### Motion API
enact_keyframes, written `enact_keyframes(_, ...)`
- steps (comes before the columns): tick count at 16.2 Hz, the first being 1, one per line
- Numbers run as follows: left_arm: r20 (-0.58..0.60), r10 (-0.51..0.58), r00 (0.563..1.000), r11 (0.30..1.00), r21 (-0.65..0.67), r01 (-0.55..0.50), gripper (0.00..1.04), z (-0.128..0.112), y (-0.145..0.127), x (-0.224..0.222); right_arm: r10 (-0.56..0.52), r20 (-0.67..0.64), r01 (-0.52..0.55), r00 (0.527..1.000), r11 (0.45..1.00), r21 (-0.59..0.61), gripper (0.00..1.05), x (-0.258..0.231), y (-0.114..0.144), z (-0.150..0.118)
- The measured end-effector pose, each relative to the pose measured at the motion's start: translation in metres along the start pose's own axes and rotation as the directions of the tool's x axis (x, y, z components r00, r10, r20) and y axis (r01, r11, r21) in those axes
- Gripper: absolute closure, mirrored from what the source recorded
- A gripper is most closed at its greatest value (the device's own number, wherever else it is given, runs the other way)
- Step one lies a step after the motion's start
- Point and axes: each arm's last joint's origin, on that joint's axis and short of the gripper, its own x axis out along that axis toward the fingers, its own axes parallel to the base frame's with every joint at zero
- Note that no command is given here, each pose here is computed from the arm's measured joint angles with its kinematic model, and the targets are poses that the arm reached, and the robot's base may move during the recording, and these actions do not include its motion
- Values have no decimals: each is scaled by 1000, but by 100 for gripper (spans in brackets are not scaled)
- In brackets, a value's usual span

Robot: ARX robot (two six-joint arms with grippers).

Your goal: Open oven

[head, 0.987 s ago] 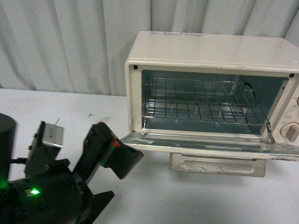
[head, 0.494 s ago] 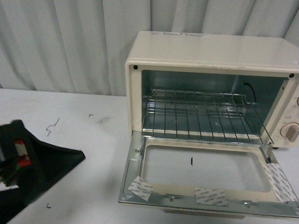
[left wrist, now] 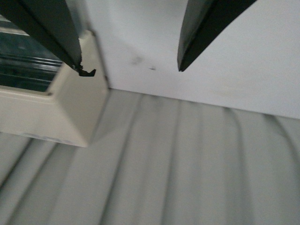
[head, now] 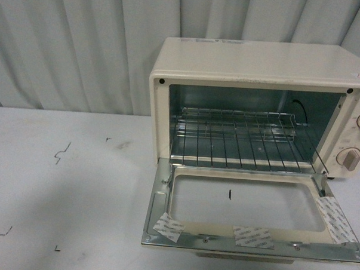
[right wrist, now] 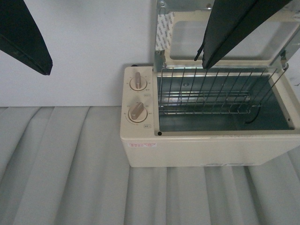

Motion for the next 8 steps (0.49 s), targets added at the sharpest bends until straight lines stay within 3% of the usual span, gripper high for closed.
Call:
enact_keyframes(2, 13, 32, 999, 988, 153, -34, 66, -2, 13, -13, 3, 1, -3, 1000, 1000, 0, 6, 0, 0, 0)
enact_keyframes(5, 20, 33, 999, 981, 191, -36, 103, -5, 23, -27, 3, 1, -3, 1000, 1000, 0, 6, 0, 0, 0)
enact_keyframes(7, 37, 11, 999, 981, 192, -18, 103, -11, 30, -33, 2, 1, -2, 1000, 1000, 0, 6, 0, 0, 0)
enact_keyframes(8, 4, 51, 999, 980, 194, -50, 103, -14, 39, -36, 0, 1, 0, 1000, 1000, 0, 6, 0, 0, 0)
